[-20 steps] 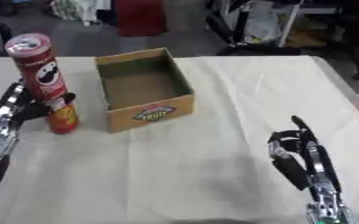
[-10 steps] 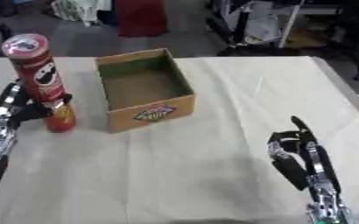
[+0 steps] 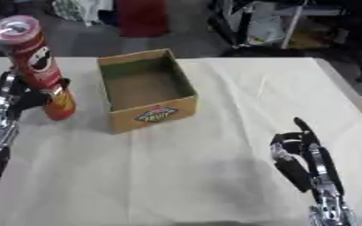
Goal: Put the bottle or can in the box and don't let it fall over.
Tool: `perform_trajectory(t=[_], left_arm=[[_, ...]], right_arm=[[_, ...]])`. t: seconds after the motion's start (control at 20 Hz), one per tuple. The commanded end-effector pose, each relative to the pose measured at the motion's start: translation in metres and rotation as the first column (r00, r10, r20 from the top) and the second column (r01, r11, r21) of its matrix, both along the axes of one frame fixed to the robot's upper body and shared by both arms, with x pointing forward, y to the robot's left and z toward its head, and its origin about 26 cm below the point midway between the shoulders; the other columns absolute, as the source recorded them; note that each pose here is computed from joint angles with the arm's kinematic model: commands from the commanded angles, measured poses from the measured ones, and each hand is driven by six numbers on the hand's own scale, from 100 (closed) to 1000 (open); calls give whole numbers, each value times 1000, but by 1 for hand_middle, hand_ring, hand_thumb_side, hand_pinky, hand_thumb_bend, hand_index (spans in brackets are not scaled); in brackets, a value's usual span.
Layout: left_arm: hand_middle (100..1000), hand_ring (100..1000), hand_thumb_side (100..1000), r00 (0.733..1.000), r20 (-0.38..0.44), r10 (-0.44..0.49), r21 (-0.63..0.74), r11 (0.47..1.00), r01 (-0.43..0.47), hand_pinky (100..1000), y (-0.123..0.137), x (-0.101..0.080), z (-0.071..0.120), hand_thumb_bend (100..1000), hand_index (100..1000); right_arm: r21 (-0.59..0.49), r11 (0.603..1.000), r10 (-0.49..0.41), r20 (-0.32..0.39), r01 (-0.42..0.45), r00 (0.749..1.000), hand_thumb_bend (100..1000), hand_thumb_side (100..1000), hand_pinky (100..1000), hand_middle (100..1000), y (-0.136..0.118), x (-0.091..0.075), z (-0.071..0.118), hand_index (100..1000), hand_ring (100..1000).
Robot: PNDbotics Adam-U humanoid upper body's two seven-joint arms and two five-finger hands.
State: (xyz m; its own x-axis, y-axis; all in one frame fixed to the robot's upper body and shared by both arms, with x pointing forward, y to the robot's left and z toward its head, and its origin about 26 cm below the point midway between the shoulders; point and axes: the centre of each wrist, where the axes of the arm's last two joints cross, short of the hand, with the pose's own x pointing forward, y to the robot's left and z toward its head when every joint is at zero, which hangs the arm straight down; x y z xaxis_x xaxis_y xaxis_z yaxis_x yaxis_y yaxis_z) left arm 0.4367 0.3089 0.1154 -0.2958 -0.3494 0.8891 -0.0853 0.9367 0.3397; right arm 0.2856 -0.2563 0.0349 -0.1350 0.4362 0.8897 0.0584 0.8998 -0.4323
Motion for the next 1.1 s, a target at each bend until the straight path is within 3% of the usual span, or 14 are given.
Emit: perform_trajectory(t=[0.05,0.35,0.7,0.8,0.85,1.1], left_arm=[[447,898,100,996,81,-48,1,999,48,925,-15,11,33,365,566],[461,899,100,981,102,-163,48,986,159,921,-52,30,55,396,584],[564,910,100,967,16,-254,105,962,251,919,-89,41,35,496,686],[685,929,186,965,-8,-264,138,955,262,924,-94,41,27,603,777],[812,958,332,964,-18,-264,168,950,263,935,-95,41,24,719,880],[946,1000,597,973,-36,-230,287,930,230,958,-92,38,11,902,995]], right_arm=[[3,1000,15,14,-15,1000,100,485,745,663,1,2,5,1000,668],[11,999,40,2,-40,999,100,487,744,661,6,2,2,1000,666],[24,998,65,-6,-65,998,100,485,743,660,11,4,0,1000,664],[29,997,66,-6,-66,998,100,483,743,659,12,4,0,1000,663],[31,997,65,-6,-65,998,100,482,743,658,12,4,0,1000,663],[35,997,62,-6,-62,998,100,482,743,657,11,5,0,1000,662]])
